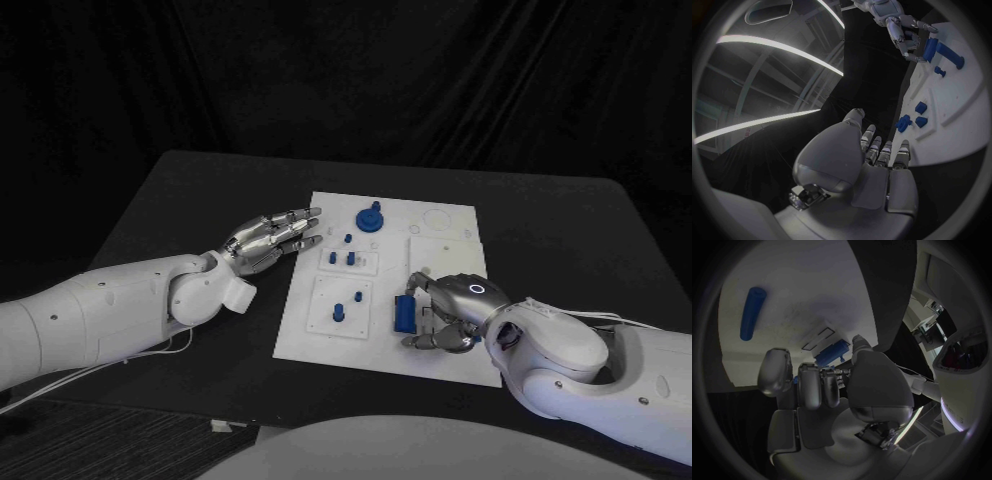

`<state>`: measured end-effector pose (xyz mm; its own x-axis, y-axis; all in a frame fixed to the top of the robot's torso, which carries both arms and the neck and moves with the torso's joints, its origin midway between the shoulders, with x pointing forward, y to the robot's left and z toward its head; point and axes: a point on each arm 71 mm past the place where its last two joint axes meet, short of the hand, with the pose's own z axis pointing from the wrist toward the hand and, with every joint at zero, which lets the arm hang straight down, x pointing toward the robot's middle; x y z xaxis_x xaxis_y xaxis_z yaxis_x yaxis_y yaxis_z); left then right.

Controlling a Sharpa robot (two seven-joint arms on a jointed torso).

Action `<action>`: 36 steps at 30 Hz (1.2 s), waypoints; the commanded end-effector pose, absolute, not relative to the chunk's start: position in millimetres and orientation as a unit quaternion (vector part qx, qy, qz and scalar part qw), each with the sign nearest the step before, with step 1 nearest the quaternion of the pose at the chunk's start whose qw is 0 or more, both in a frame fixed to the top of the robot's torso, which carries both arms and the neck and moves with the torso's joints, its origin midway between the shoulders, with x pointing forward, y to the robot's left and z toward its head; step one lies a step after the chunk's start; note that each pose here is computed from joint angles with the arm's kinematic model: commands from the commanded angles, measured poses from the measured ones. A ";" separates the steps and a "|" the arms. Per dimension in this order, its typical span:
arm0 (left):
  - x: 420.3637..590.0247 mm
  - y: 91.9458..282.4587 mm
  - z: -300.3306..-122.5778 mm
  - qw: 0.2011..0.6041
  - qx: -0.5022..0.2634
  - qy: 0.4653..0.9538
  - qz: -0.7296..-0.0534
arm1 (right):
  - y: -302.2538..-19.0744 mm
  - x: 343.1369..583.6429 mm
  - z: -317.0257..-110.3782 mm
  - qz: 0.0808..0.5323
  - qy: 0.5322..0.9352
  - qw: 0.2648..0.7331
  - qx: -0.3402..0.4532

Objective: Assemble the parts on the task board

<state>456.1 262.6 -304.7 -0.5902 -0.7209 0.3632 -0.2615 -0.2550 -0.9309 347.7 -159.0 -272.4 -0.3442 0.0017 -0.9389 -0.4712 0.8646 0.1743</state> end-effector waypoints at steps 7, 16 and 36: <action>455.2 261.3 -304.4 0.164 -0.418 0.581 -0.679 | -159.2 346.5 -267.5 0.212 0.776 0.576 -0.147; 454.7 263.1 -304.6 0.165 -0.419 0.580 -0.678 | -166.7 343.0 -254.3 0.238 0.746 0.608 -0.132; 453.9 265.2 -300.5 0.181 -0.417 0.561 -0.692 | -228.9 413.6 -194.8 0.171 0.813 0.557 0.022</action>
